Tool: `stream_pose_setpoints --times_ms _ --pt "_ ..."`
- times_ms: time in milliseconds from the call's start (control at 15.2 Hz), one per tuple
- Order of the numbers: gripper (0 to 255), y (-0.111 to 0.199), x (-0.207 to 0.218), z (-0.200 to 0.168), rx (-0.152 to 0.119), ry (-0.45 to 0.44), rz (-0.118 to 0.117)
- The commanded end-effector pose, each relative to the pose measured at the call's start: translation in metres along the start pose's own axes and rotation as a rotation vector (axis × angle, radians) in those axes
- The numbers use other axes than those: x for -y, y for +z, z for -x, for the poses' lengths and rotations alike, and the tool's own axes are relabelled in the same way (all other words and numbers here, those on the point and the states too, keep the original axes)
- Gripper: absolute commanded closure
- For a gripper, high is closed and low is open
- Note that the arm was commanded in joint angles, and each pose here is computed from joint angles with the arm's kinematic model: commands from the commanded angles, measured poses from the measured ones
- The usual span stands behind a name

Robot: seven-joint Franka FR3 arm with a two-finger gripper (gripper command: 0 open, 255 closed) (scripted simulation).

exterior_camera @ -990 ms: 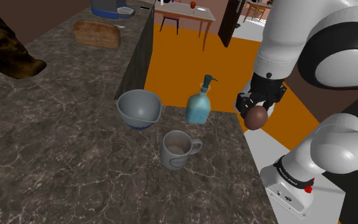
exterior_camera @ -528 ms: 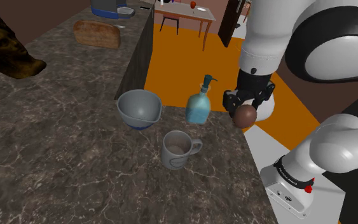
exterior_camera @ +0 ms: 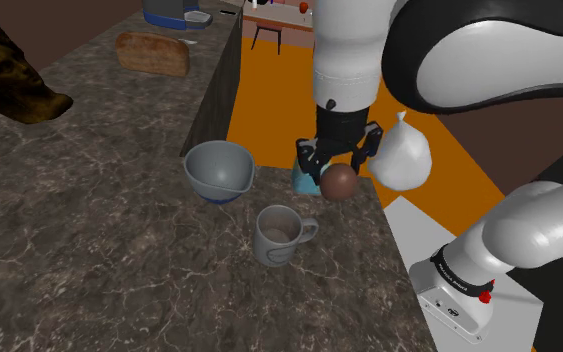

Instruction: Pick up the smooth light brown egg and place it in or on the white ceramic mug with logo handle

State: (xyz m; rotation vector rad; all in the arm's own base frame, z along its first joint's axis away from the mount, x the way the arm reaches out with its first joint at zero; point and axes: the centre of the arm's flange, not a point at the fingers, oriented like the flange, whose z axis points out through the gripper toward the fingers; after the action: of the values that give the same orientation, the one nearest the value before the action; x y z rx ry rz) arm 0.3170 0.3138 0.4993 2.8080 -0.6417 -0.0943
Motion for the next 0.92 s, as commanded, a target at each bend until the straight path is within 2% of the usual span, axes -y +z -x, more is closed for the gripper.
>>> stream_pose_setpoints --times_ms 0,198,858 --pt "255 -0.006 0.026 0.000 0.002 0.001 -0.002" --pt "255 -0.019 0.069 -0.001 0.002 0.001 -0.002" --pt "255 0.032 0.083 -0.001 0.002 0.001 -0.002"
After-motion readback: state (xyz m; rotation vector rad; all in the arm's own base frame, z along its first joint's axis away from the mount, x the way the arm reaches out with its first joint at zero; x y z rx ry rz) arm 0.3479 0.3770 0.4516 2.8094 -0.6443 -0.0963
